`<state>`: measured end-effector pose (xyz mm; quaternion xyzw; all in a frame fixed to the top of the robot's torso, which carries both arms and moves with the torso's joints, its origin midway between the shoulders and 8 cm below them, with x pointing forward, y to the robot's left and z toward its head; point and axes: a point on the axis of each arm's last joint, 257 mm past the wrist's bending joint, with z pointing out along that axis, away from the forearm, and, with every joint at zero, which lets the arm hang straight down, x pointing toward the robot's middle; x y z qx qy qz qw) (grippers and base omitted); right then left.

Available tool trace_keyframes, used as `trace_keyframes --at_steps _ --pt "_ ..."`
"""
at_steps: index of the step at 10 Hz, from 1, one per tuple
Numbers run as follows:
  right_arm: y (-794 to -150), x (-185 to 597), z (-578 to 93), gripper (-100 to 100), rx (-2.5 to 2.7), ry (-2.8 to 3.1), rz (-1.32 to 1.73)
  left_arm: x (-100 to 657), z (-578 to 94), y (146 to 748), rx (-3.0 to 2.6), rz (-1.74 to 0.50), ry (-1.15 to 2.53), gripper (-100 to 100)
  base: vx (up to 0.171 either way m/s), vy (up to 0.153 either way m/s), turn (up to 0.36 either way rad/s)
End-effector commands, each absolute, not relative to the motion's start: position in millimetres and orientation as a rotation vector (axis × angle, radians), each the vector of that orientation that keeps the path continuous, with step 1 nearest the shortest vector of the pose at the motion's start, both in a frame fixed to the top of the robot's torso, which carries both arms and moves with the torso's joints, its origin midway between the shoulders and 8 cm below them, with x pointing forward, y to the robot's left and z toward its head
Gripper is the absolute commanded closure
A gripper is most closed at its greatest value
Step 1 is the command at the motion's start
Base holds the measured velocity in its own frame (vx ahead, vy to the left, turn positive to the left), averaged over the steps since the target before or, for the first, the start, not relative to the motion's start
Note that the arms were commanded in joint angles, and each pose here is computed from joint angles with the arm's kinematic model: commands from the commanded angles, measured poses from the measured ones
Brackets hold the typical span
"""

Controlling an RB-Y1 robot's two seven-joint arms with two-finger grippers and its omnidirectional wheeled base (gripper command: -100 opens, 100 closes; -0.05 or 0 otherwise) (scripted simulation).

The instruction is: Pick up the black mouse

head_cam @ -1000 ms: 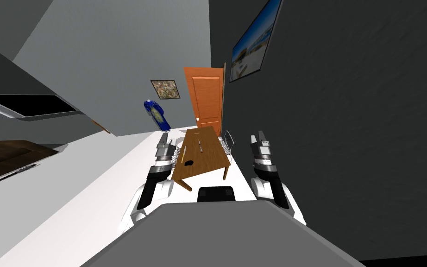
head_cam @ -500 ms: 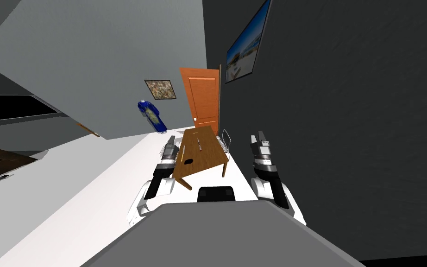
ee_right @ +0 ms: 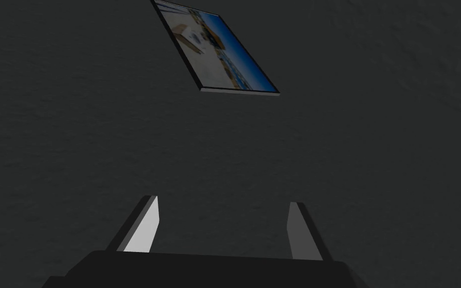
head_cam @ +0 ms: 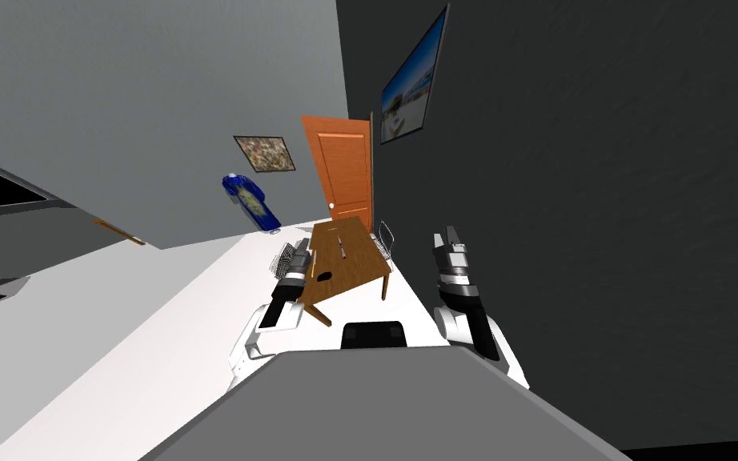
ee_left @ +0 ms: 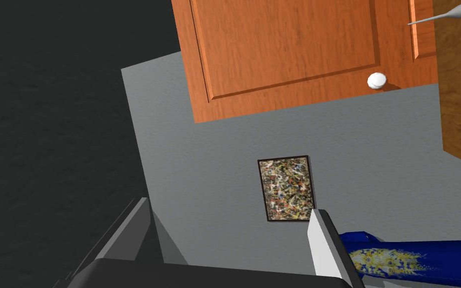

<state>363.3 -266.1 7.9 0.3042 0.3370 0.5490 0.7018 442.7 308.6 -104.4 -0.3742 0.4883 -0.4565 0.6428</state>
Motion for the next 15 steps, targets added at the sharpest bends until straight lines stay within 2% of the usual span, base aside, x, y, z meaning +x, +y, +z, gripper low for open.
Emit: trace_keyframes --at_steps 1,15 --pt "-266.1 363.3 7.9 0 0.677 0.750 1.222 452.2 -133.3 314.4 -0.902 -0.988 1.171 -100 -0.133 0.034 -0.196" --pt "-266.2 363.3 7.8 0 0.677 0.750 1.222 487.5 -275.7 370.9 -1.244 -0.752 1.402 -100 -0.050 0.032 -0.094"
